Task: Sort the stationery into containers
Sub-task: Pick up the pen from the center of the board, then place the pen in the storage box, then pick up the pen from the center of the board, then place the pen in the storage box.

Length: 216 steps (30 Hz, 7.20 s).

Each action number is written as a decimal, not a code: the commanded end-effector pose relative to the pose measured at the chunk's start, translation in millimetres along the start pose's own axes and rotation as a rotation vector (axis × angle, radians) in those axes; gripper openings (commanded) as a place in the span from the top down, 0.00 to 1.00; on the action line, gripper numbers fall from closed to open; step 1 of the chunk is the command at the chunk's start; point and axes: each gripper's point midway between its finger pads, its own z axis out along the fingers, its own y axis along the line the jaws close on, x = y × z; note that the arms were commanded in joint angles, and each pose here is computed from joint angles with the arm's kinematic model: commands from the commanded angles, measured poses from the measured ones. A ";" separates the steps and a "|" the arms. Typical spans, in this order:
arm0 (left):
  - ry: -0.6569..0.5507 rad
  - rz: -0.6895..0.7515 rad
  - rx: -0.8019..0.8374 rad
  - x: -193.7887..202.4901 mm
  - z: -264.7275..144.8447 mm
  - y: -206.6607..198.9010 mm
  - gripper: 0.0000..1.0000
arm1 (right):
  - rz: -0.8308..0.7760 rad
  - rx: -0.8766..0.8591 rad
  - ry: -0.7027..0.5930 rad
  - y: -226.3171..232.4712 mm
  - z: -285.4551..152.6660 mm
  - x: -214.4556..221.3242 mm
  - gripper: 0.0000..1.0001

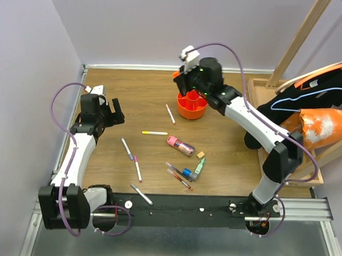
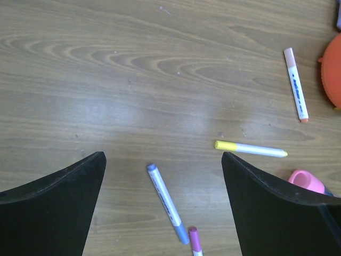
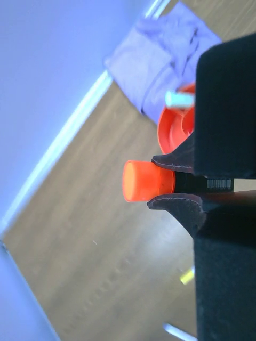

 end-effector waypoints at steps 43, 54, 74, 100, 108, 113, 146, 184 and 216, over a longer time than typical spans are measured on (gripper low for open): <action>0.052 0.274 0.137 -57.1 60.1 -69.2 0.01 | 0.116 0.286 -0.022 -149.6 43.3 128.2 0.99; 0.046 0.268 0.144 -54.3 57.8 -70.1 0.01 | 0.133 0.248 0.032 -134.7 24.8 141.0 0.89; 0.014 0.273 0.184 -51.0 41.2 -77.6 0.01 | 0.149 0.251 -0.032 -127.9 -32.0 76.9 0.45; 0.228 0.246 0.152 4.4 2.5 -87.7 0.01 | 0.384 0.017 0.333 -42.8 -117.9 122.7 0.23; 0.205 0.409 0.341 16.0 -18.1 -104.2 0.03 | 0.226 -0.137 0.394 -12.0 -78.6 94.4 0.30; 0.136 0.395 0.133 -25.7 -21.7 -69.3 0.01 | 0.018 -0.245 0.377 25.2 -48.7 93.6 0.33; 0.073 -0.115 -0.231 0.1 -77.6 66.9 0.01 | -0.517 -0.581 0.474 171.9 100.7 207.6 0.37; 0.038 0.128 0.177 -40.7 -26.8 -32.1 0.01 | 0.013 -0.066 -0.292 44.0 -22.1 -25.7 0.99; 0.145 0.276 0.161 -69.7 49.4 -65.1 0.01 | 0.223 0.480 -0.323 -134.3 -35.2 99.7 0.99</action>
